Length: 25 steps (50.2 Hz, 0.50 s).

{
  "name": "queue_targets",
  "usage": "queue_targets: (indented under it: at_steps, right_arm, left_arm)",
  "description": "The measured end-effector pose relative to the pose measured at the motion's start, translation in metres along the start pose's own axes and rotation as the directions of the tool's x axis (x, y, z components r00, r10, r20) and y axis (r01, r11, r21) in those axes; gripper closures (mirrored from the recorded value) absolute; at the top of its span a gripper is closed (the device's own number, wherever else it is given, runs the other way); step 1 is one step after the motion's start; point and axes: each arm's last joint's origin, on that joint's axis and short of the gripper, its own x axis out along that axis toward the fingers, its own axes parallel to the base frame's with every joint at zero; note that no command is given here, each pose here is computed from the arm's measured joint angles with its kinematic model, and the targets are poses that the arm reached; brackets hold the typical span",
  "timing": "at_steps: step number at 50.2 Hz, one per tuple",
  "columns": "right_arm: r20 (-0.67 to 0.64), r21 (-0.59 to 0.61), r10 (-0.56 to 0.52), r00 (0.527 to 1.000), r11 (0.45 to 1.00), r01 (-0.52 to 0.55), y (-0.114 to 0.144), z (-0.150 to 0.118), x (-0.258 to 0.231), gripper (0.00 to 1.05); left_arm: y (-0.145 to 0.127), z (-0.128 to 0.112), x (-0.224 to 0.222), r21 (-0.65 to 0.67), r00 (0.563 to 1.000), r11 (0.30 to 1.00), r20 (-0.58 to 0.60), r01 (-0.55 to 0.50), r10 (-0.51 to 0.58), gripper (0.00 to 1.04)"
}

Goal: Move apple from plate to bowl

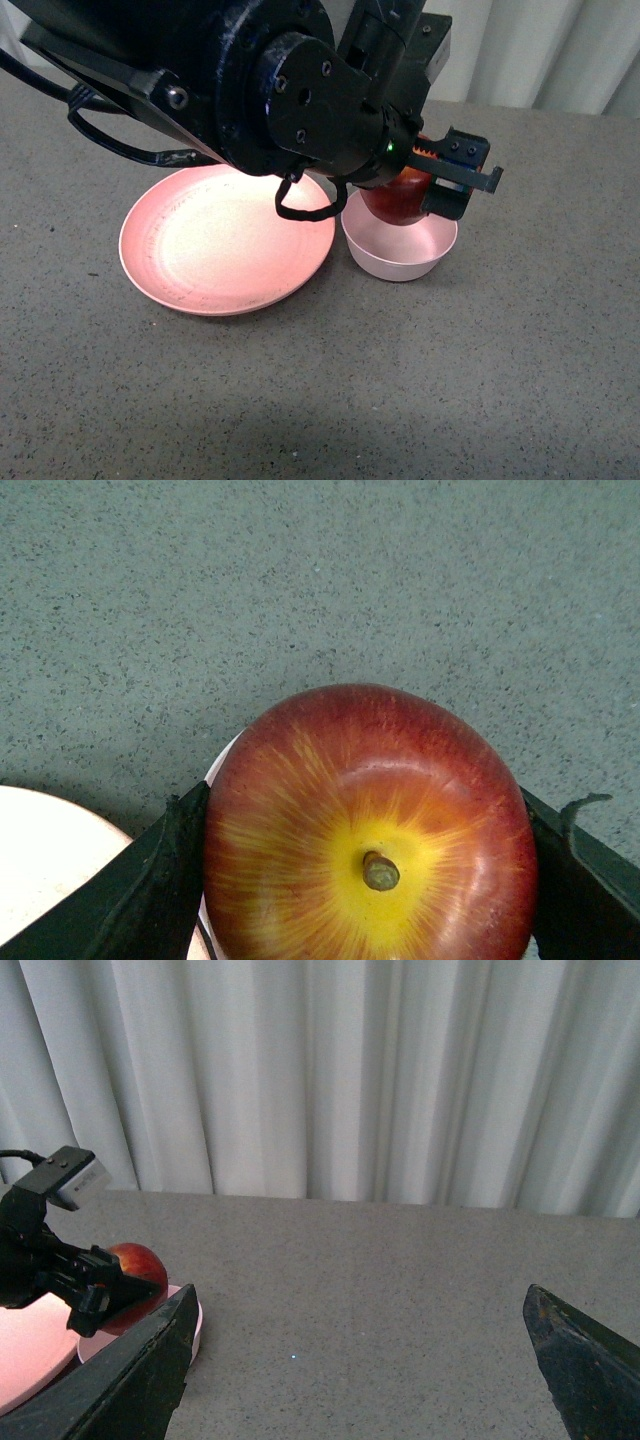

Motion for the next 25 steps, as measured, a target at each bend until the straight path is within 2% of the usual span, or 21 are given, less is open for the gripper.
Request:
queue_targets:
  at_steps: [25]
  right_arm:
    - [0.0, 0.0, 0.0, 1.0, 1.0, 0.0, 0.0, 0.0, 0.0, 0.09]
  left_arm:
    - [-0.003, -0.009, 0.026, 0.095, 0.997, 0.995, -0.071, -0.005, 0.012, 0.28]
